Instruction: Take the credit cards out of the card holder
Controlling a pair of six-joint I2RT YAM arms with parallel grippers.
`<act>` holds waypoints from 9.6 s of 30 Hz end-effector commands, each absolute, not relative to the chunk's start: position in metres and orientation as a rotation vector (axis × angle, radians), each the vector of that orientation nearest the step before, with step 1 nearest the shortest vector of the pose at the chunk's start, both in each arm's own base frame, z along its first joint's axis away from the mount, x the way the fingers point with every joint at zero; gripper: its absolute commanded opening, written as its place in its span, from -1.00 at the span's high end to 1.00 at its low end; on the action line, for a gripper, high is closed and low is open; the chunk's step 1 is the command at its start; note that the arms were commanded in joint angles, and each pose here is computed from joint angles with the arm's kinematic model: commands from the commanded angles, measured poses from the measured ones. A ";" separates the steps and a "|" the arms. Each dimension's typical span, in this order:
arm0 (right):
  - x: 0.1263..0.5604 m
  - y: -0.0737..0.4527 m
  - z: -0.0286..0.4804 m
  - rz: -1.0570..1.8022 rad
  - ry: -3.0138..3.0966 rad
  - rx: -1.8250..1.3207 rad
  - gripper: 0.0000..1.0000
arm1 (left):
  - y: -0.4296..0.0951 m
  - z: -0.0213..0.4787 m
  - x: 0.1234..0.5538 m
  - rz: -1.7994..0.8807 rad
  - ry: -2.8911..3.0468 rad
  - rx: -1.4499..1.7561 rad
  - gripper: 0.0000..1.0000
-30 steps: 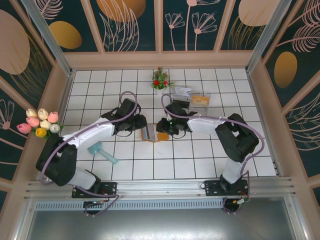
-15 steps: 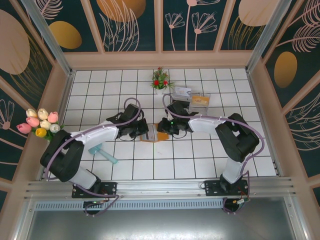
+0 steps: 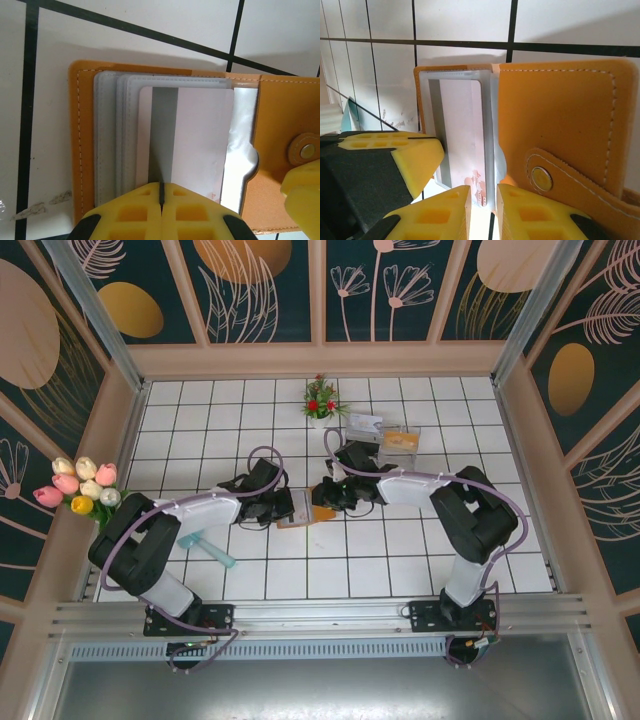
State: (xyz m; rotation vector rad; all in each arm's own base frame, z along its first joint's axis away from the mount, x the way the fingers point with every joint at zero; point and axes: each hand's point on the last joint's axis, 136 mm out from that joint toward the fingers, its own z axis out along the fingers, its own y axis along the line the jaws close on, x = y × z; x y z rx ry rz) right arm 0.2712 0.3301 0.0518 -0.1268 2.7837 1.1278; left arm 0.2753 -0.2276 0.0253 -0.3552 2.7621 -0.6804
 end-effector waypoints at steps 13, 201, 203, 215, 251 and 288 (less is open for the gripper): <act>0.278 0.331 0.051 1.131 2.795 -0.086 0.54 | -0.197 -0.009 0.253 -0.505 2.834 -0.433 1.00; 0.288 0.291 0.231 1.908 2.075 -0.536 1.00 | -0.289 0.219 0.320 -1.692 2.149 0.145 0.16; 0.290 0.292 0.230 1.908 2.077 -0.532 1.00 | -0.290 0.221 0.321 -1.707 2.139 0.145 0.28; 0.300 0.292 0.233 1.908 2.108 -0.411 0.69 | -0.293 0.244 0.326 -1.797 2.020 0.129 1.00; 0.316 0.315 0.291 2.079 1.898 0.037 0.10 | -0.254 0.296 0.343 -1.757 1.752 -0.279 1.00; 0.370 0.266 0.242 1.305 2.138 -0.195 1.00 | -0.211 0.186 0.349 -1.163 2.201 -0.511 -0.60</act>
